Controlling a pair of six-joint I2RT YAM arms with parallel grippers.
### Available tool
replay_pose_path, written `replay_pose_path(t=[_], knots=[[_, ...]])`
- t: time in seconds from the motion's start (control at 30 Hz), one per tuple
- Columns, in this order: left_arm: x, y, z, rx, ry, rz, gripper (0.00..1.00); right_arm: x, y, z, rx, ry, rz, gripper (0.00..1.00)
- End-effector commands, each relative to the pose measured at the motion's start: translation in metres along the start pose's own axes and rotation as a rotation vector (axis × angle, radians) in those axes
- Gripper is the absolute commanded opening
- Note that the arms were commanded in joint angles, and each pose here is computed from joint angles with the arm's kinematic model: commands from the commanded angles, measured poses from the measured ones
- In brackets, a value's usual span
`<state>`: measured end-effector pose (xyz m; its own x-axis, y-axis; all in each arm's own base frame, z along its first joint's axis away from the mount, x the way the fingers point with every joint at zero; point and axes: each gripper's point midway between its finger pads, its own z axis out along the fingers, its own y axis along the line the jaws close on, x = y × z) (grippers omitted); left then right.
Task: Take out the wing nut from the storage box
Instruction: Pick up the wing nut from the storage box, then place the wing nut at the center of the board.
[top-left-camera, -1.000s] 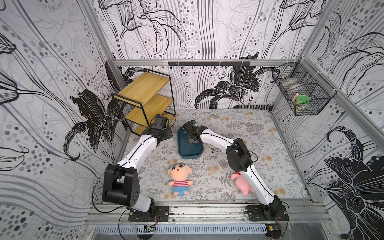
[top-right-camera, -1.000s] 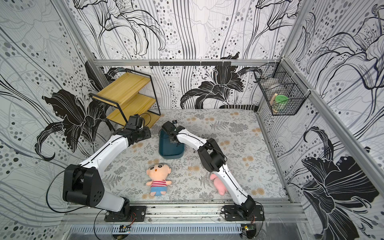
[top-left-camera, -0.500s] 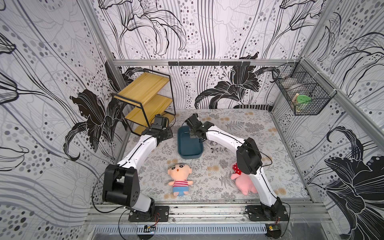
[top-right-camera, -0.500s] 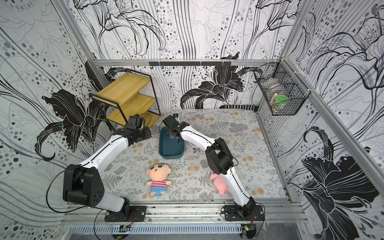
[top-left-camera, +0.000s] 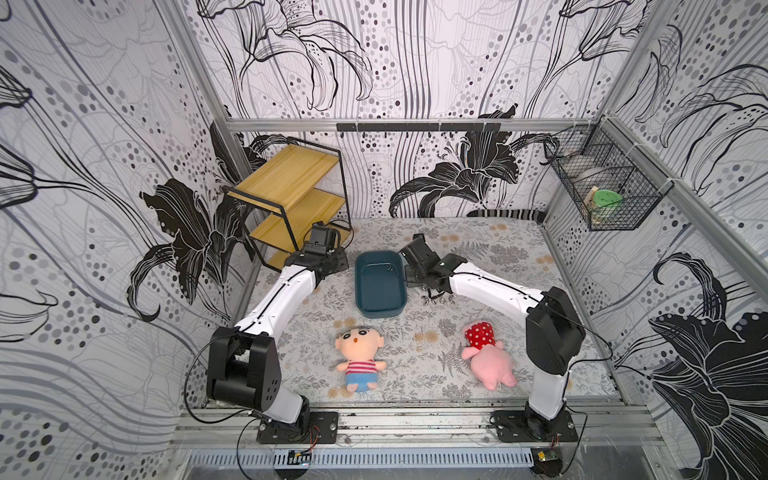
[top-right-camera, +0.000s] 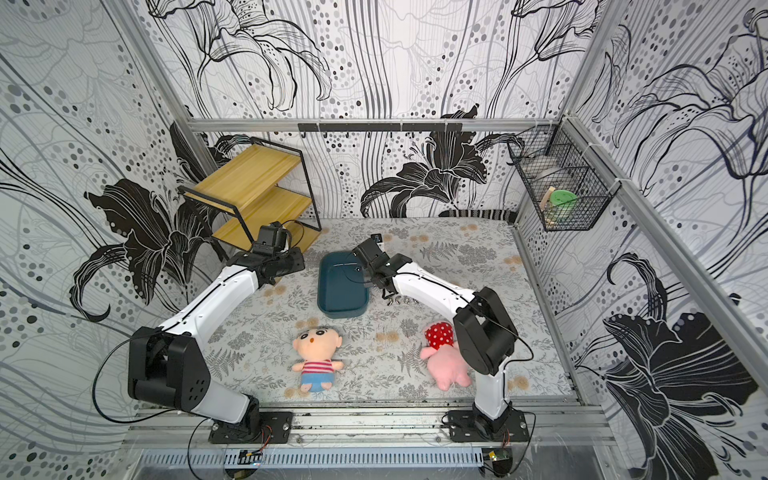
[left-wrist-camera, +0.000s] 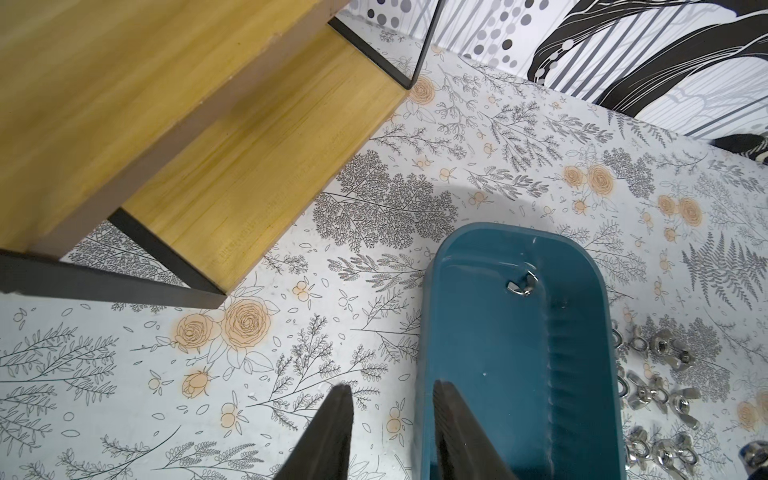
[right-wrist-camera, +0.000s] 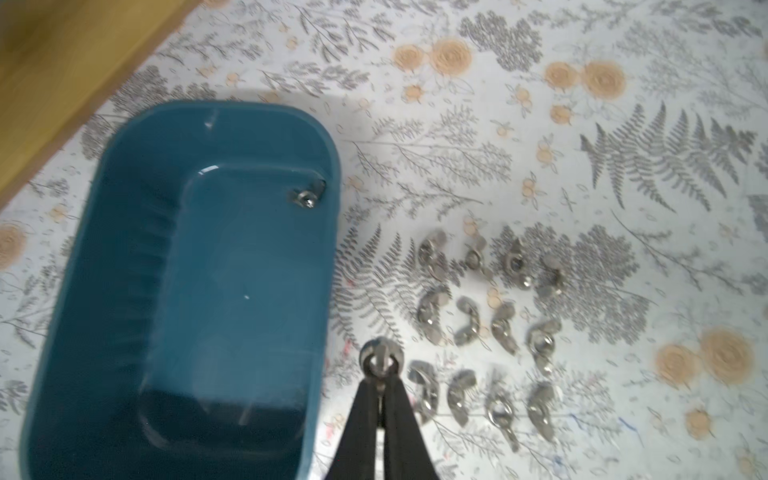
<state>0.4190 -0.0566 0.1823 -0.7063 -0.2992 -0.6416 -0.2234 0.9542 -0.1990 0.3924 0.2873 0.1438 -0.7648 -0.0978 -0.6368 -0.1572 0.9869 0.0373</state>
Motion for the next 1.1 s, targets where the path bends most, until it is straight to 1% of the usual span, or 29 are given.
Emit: replay_pose_path(t=[0.0, 0.1, 0.2, 0.53, 0.77, 0.9, 1.07], knots=[[-0.014, -0.012, 0.000, 0.020, -0.030, 0.004, 0.39, 0.010, -0.015, -0.003, -0.009, 0.017, 0.026, 0.01], [-0.016, -0.019, 0.001, 0.025, -0.032, 0.010, 0.39, 0.032, -0.012, 0.001, -0.047, 0.085, -0.014, 0.01], [-0.016, -0.023, 0.002, 0.027, -0.030, 0.014, 0.39, 0.051, -0.011, 0.004, -0.067, 0.147, -0.025, 0.01], [-0.017, -0.030, 0.004, 0.027, -0.030, 0.022, 0.39, 0.095, -0.014, 0.004, -0.109, 0.264, -0.020, 0.01], [-0.015, -0.033, 0.007, 0.025, -0.025, 0.025, 0.39, 0.114, -0.017, 0.001, -0.124, 0.324, -0.035, 0.01], [-0.014, -0.036, 0.008, 0.029, -0.023, 0.026, 0.39, 0.128, -0.019, 0.007, -0.118, 0.356, -0.041, 0.01], [-0.015, -0.038, 0.008, 0.030, -0.025, 0.027, 0.39, 0.136, -0.021, 0.016, -0.111, 0.362, -0.038, 0.00]])
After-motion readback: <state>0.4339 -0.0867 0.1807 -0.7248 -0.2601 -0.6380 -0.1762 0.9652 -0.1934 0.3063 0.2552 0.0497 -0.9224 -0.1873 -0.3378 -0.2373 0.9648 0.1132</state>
